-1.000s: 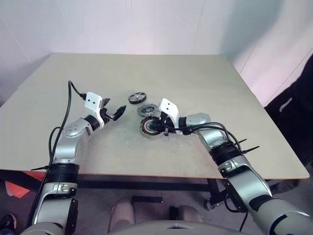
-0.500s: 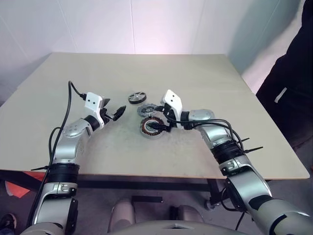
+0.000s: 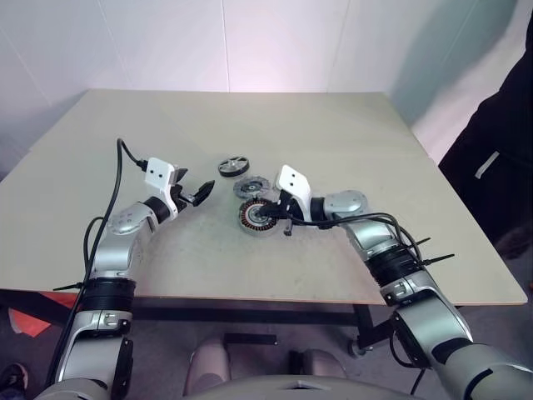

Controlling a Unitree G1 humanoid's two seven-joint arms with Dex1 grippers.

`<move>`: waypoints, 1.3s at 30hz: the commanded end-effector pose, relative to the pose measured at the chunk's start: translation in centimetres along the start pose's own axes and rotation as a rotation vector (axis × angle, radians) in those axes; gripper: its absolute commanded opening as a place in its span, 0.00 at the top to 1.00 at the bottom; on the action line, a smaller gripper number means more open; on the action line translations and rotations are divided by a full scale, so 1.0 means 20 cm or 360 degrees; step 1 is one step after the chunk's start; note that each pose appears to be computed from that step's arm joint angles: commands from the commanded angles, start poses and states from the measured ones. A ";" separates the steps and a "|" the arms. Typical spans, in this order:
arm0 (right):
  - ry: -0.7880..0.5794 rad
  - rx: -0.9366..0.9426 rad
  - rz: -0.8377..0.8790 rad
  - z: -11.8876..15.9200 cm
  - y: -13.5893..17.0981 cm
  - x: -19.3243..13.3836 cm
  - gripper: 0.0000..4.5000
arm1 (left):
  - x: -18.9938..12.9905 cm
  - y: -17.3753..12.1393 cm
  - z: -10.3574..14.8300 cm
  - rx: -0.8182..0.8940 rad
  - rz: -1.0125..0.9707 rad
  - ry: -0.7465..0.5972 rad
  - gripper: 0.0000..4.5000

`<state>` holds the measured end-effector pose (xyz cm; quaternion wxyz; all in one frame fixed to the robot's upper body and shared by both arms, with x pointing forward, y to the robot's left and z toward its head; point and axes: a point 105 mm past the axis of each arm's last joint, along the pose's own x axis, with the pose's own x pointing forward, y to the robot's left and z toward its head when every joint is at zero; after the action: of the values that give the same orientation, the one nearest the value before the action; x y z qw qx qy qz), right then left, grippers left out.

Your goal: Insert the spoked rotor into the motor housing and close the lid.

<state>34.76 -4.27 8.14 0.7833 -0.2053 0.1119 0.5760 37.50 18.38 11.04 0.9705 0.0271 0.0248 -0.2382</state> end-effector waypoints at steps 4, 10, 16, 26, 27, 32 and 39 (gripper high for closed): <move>-0.0028 -0.0105 -0.0005 0.05 0.00 0.01 1.00 | 0.00 0.01 0.08 0.0056 0.0009 -0.0084 0.00; -0.0018 -0.0092 -0.0003 0.03 0.00 0.04 1.00 | 0.00 0.01 0.08 0.0056 0.0011 -0.0084 0.00; -0.0068 -0.0167 -0.0069 0.13 -0.06 -0.02 1.00 | -0.01 0.02 0.08 0.0055 0.0015 -0.0085 0.00; -0.0011 -0.0200 -0.0113 0.12 -0.09 -0.07 1.00 | 0.01 0.00 0.08 0.0050 0.0001 -0.0086 0.00; -0.0010 -0.0187 -0.0110 0.11 -0.08 -0.07 1.00 | 0.01 0.00 0.08 0.0050 0.0000 -0.0086 0.00; -0.0007 -0.0123 -0.0119 0.08 -0.08 -0.03 1.00 | 0.01 0.01 0.08 0.0052 -0.0003 -0.0081 0.00; 0.0122 -0.0034 -0.0092 -0.09 -0.02 0.02 1.00 | 0.01 0.01 0.08 0.0052 0.0002 -0.0079 0.00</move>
<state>35.55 -4.57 7.24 0.7936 -0.2317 0.1205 0.5496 37.48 18.53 10.49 0.9710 0.0238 0.0332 -0.2355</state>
